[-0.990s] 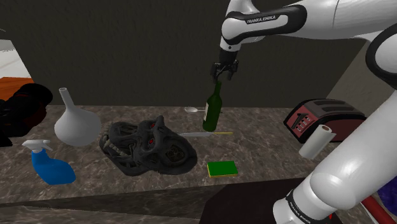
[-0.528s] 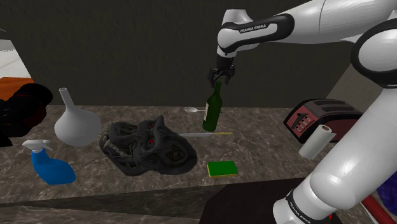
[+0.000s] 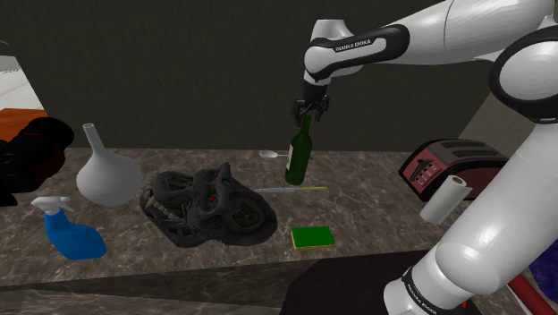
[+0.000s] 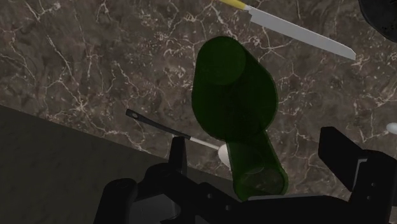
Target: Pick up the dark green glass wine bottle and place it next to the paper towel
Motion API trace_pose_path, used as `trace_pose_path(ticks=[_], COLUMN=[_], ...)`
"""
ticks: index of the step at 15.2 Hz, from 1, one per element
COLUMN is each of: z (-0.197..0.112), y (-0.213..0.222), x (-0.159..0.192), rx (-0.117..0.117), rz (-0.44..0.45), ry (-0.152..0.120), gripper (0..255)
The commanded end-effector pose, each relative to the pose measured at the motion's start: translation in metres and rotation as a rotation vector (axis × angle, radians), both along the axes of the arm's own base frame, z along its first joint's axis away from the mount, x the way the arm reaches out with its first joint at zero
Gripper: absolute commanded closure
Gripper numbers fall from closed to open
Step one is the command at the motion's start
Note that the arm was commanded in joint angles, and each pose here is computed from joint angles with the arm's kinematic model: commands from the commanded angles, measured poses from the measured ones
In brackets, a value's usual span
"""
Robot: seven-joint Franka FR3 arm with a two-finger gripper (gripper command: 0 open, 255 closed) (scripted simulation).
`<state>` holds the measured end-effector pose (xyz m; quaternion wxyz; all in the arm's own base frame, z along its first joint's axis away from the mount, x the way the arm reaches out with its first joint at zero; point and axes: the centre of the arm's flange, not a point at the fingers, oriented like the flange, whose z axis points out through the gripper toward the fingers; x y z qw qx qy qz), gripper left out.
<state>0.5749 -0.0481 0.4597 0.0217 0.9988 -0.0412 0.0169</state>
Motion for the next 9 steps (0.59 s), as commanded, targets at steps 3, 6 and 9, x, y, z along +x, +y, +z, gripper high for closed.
trace_pose_path(ticks=[3, 6, 9], z=[0.0, 0.0, 0.0], y=[0.0, 0.0001, 0.0001], x=[0.0, 0.0, 0.0001], rx=[0.0, 0.0, 0.0], rz=[0.0, 0.0, 0.0], ry=[0.0, 0.0, 0.0], gripper=[255, 255, 255])
